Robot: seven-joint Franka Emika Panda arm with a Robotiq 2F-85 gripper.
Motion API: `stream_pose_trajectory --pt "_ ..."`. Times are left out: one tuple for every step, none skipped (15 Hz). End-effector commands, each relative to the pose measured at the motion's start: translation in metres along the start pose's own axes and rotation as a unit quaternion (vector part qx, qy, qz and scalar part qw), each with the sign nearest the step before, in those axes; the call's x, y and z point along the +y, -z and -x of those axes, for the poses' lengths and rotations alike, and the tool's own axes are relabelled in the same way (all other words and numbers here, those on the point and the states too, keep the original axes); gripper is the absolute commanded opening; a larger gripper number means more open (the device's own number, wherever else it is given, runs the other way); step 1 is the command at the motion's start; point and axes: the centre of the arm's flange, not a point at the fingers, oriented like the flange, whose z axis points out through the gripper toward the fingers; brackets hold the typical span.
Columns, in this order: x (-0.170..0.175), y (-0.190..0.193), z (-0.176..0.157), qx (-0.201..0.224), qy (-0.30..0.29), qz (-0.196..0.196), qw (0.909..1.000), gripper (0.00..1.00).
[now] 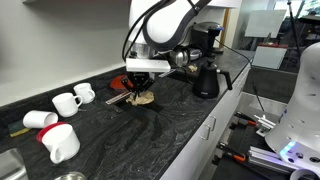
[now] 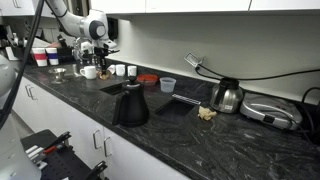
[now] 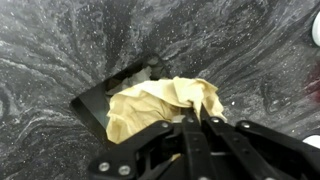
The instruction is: Place one of the brown papers from the counter in the left trash chute
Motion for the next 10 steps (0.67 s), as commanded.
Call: stream_pose_trajectory --pt "-0.008 -0.02 -0.022 0.023 0.014 0.015 0.9995 0.01" --pt "-0.007 -0.026 -0.029 0.027 0.02 0.022 0.9992 0.01" --pt "-0.006 -0.032 -0.035 0.029 0.024 0.029 0.9989 0.01" --pt "-0.006 -0.037 -0.04 0.031 0.027 0.034 0.9986 0.01" --pt "-0.007 -0.04 -0.043 0.029 0.027 0.038 0.9985 0.01" --pt "-0.011 -0.042 -0.044 0.026 0.028 0.041 0.9984 0.3" --pt "-0.013 -0.044 -0.045 0.025 0.026 0.042 0.9985 0.31" --pt "-0.014 -0.046 -0.048 0.03 0.025 0.043 0.9983 0.37" --pt "-0.017 -0.045 -0.049 0.033 0.022 0.043 0.9983 0.44" --pt "-0.019 -0.044 -0.052 0.036 0.018 0.041 0.9983 0.51"
